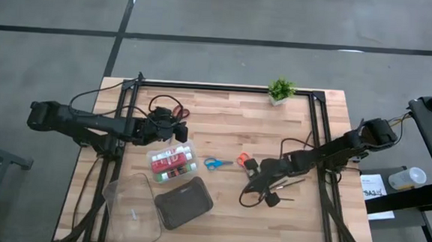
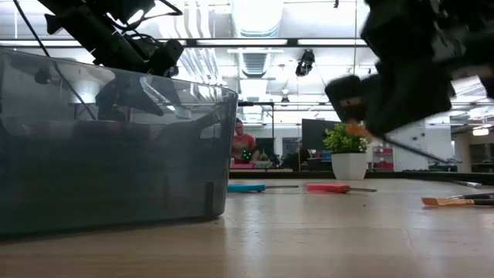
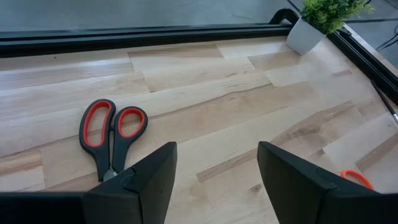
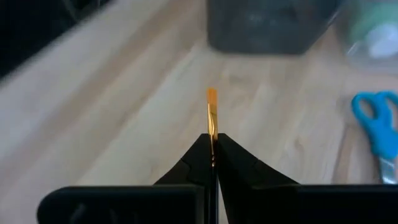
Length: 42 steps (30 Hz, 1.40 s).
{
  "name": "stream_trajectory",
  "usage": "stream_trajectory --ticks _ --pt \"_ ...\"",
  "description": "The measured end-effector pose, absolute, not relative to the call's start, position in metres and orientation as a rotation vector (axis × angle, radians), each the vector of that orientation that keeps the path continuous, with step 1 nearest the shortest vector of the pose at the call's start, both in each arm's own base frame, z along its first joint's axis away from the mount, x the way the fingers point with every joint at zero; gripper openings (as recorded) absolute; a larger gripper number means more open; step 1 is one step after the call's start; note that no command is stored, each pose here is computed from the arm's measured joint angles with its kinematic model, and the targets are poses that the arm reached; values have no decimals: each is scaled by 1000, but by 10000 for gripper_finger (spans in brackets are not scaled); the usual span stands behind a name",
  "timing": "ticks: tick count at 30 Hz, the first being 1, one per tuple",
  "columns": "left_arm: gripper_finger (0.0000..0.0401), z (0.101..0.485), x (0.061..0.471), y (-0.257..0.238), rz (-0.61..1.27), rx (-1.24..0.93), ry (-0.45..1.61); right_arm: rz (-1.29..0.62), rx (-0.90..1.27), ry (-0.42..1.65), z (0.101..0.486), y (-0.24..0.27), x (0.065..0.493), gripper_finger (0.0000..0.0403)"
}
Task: Pick & Place Paint Supplies
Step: Put the top gold paint brush into the black transparent bin
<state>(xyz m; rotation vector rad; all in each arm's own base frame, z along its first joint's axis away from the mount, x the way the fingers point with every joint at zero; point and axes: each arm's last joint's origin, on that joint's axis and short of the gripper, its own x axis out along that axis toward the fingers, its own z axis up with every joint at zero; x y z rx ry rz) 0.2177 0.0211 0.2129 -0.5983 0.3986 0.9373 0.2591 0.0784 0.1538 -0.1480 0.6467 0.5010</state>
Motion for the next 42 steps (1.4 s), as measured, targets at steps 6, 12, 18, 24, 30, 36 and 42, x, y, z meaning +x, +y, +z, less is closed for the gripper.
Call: stream_trajectory --ticks 6,12,18,24,30,36,42 --pt "232 213 218 21 938 -598 399 495 -124 543 185 83 274 14" --pt "232 213 218 21 938 -598 399 484 -178 460 207 88 297 14" --pt "232 213 218 21 938 -598 399 480 -183 460 217 97 328 14" --pt "232 213 217 21 939 -596 403 438 -206 548 223 108 373 14" --pt "232 213 217 21 939 -596 403 450 -311 602 220 124 415 14" --pt "232 213 217 21 940 -596 404 475 -367 625 219 135 441 14" --pt "232 213 217 21 940 -595 405 489 -386 610 220 139 454 14"
